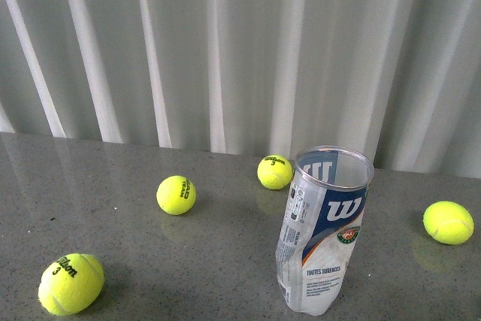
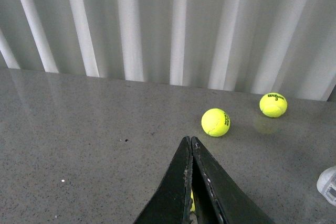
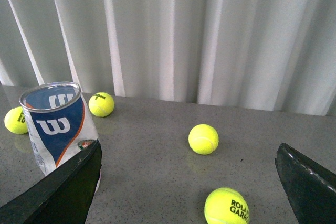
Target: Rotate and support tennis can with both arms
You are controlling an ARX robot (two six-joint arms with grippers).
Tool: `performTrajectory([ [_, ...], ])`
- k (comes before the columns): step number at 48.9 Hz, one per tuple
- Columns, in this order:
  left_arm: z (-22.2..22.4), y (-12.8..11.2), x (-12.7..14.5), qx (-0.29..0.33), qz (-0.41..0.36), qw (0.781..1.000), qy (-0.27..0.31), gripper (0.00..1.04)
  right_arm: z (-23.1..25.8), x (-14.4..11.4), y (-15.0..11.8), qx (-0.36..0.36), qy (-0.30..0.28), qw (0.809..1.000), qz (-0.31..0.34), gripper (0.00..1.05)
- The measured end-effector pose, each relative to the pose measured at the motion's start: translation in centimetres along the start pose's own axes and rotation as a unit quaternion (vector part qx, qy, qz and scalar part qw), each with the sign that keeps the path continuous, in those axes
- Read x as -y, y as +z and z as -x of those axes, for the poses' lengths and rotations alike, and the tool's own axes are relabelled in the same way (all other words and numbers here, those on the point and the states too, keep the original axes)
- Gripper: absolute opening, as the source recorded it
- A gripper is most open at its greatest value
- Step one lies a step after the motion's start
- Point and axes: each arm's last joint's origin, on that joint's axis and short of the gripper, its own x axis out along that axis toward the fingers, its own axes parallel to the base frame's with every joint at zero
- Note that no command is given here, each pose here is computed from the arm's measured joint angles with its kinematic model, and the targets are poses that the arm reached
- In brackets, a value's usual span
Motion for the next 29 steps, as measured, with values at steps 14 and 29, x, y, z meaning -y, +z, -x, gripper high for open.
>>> performTrajectory([
  [14, 0.8, -0.6, 0.0, 0.013, 0.000, 1.000, -0.001, 0.04, 0.0, 0.0, 0.0, 0.000, 0.000, 1.000, 0.000, 0.98],
  [29, 1.4, -0.6, 0.0, 0.015, 0.000, 1.000, 0.000, 0.04, 0.0, 0.0, 0.0, 0.000, 0.000, 1.000, 0.000, 0.98],
])
